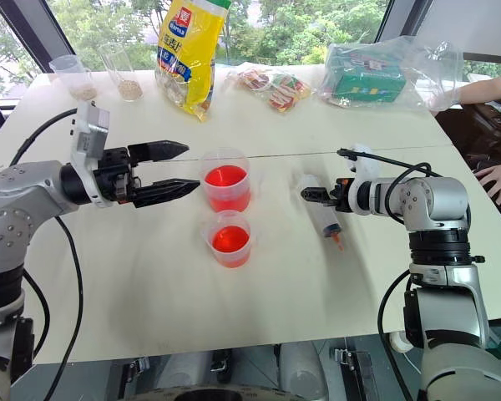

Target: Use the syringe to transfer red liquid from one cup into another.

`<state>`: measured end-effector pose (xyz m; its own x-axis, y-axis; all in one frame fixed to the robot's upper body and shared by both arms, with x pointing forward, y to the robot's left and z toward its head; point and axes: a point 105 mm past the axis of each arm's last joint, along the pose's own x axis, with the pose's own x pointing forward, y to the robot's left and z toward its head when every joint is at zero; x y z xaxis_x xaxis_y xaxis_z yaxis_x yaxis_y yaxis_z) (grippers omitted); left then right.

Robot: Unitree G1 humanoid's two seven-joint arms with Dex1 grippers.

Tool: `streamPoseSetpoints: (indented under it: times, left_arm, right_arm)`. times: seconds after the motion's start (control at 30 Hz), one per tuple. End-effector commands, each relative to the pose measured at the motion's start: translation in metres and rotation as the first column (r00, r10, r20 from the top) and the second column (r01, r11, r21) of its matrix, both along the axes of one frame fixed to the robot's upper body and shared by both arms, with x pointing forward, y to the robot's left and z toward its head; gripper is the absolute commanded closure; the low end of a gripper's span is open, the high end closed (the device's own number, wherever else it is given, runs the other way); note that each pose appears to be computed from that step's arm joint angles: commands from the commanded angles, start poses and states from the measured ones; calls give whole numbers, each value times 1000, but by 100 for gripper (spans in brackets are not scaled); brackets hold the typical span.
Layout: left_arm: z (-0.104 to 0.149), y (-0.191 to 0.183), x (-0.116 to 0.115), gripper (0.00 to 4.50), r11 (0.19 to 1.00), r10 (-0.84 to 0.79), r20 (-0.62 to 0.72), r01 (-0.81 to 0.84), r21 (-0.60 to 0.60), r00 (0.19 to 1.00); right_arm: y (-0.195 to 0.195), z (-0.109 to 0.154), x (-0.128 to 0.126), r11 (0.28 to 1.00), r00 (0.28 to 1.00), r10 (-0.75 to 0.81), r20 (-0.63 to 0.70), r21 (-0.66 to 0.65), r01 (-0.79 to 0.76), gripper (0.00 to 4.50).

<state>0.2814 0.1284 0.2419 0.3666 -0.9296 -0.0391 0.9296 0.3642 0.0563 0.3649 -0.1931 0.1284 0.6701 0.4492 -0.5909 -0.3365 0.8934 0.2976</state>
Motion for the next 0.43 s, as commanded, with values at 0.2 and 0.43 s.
streamPoseSetpoints:
  times: [0.2,0.43]
  left_arm:
    - [-2,-8,-7,0,999,-44,-1,44,15,999]
    - [-10,-5,-7,0,998,-30,-20,31,45,999]
  right_arm:
    - [-10,83,-42,980,947,196,253,-11,-200,4]
    - [4,110,-107,879,829,468,307,-58,-474,4]
